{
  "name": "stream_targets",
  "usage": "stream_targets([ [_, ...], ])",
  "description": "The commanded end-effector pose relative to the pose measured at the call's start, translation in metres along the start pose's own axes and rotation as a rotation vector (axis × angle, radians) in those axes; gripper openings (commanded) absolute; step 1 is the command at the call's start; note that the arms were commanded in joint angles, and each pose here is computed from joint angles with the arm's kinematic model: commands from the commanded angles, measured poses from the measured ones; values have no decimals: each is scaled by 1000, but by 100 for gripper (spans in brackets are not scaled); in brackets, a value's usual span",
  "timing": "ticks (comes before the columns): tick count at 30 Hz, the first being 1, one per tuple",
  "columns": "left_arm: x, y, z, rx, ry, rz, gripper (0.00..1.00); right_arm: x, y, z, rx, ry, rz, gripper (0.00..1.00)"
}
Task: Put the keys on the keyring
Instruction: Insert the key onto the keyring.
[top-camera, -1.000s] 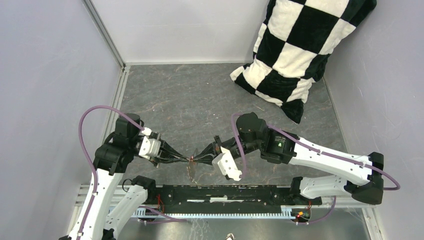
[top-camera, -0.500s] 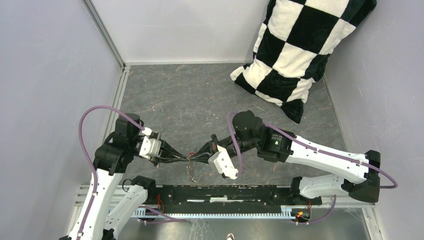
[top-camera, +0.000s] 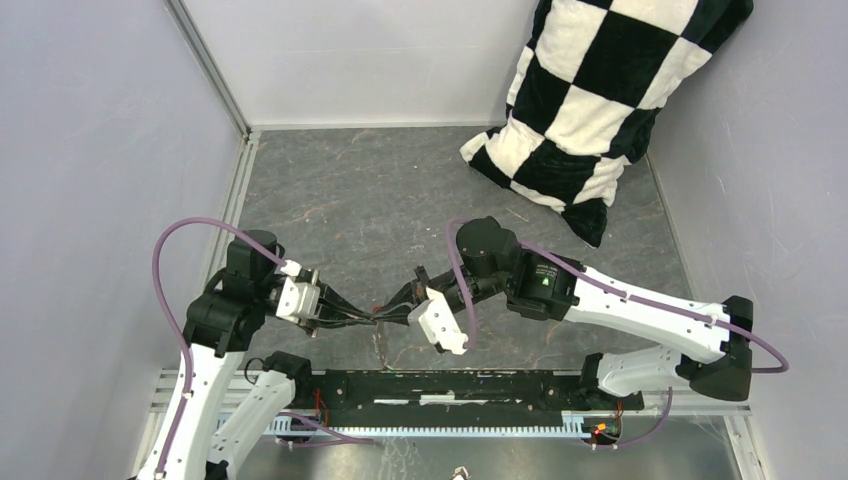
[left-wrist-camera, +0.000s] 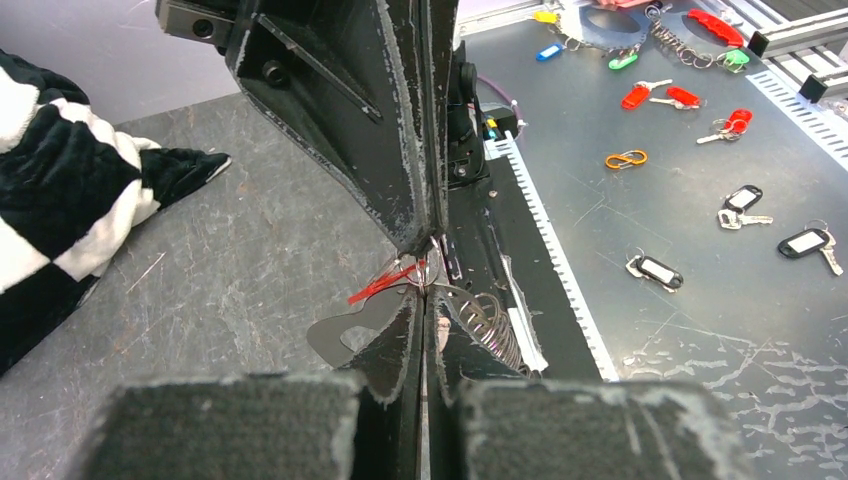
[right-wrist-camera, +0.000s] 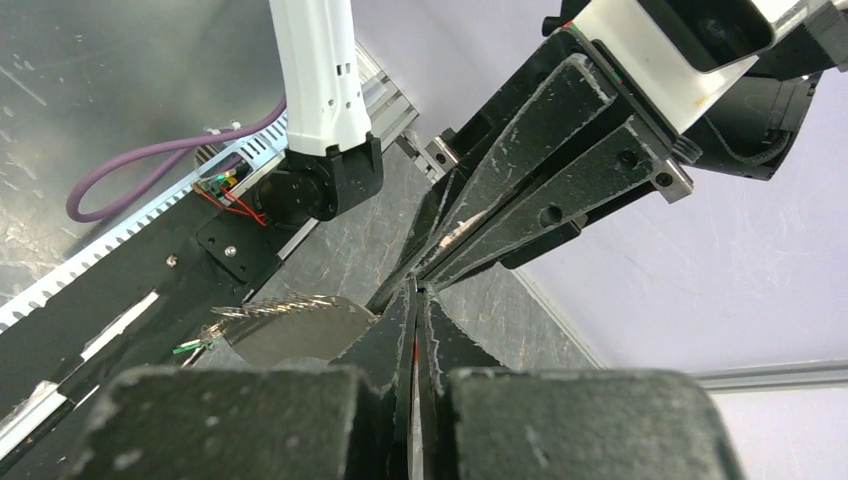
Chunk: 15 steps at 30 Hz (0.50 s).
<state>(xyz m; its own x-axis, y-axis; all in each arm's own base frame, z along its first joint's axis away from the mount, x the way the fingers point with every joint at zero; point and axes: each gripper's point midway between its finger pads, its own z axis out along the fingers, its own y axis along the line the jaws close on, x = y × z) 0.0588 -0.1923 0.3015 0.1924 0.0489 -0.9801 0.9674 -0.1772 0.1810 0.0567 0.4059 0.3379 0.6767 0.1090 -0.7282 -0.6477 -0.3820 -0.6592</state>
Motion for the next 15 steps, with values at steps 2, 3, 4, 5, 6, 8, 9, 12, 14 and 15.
stream_targets([
  [2, -17, -6, 1, 33, -40, 52, 2, 0, -20, 2, 27, -2, 6, 0],
  [3, -18, -6, 1, 34, -41, 52, 2, 1, -20, 2, 25, -3, 12, 0],
  [4, -18, -7, 1, 35, -41, 56, 2, 3, -22, 2, 25, -4, 17, 0],
  [5, -18, -7, 1, 34, -41, 57, 2, 3, -24, 1, 27, -5, 21, 0],
  [6, -18, -8, 1, 36, -42, 59, 2, 5, -26, 1, 29, -6, 25, 0],
  [8, -19, -8, 1, 37, -43, 63, 2, 5, -30, 0, 30, -8, 31, 0],
  [9, -20, -8, 1, 36, -43, 65, 2, 5, -30, 1, 26, -11, 32, 0],
  [12, -21, -9, 1, 36, -43, 72, 2, 5, -30, 2, 18, -12, 39, 0],
  [14, -22, -9, 1, 35, -43, 74, 2, 7, -29, 2, 11, -9, 43, 0],
  [15, -22, -10, 1, 35, -43, 75, 2, 8, -29, 2, 11, -6, 44, 0],
])
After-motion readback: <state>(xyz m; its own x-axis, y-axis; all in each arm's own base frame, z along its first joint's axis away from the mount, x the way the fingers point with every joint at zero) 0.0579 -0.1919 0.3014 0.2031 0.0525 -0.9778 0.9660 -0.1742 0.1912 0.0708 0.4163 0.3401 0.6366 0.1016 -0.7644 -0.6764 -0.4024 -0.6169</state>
